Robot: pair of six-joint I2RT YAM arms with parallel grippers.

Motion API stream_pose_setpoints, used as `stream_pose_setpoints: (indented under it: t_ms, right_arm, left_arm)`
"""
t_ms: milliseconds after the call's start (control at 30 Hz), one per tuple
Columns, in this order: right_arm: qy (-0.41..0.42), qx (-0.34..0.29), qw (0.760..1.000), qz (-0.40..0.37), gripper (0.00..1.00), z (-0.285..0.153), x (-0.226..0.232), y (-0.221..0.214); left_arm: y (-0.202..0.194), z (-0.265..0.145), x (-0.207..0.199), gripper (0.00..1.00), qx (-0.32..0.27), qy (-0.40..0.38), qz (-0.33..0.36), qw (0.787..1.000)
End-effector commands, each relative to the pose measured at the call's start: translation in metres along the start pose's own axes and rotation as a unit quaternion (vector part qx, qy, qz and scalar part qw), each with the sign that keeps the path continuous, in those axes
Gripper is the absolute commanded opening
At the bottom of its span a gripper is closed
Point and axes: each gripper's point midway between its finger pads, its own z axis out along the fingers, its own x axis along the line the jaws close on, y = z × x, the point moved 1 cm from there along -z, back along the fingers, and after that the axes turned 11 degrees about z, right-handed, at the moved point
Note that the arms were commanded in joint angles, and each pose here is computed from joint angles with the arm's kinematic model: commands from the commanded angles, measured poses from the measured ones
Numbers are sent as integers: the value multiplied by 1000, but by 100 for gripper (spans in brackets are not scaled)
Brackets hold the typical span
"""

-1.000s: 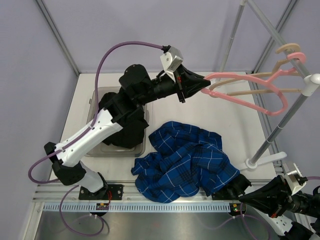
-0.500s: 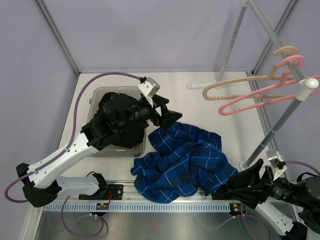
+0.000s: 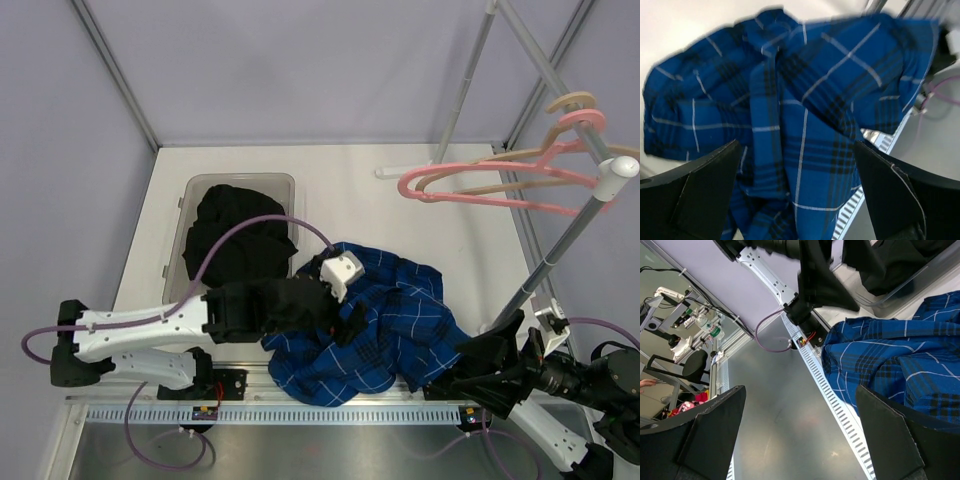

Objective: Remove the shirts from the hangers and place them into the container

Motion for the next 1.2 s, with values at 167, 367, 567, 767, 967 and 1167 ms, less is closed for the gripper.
stream_pose_setpoints:
  t_ms: [167, 367, 567, 767, 967, 1167]
  right_arm:
    - [5, -23, 1000, -18, 99, -12, 2, -1]
    - [7, -19, 1000, -14, 99, -15, 4, -5]
    - [14, -33, 999, -21, 100, -27, 7, -8]
    - [11, -39, 999, -29, 99, -35, 9, -9]
    - [14, -47, 998, -35, 100, -40, 12, -7]
    - [9, -53, 998, -35, 100, -48, 13, -10]
  left_arm:
    - [-65, 22, -29, 99, 67, 143, 34, 987]
    - [-107, 56, -24, 99, 154, 249, 104, 951]
    - [-145, 95, 23, 99, 217, 210, 30, 953]
    - [-131, 123, 31, 99, 162, 108, -42, 980]
    - [-139, 150, 4, 71, 197, -5, -97, 976]
    - [-144, 153, 15, 0, 188, 17, -148, 971]
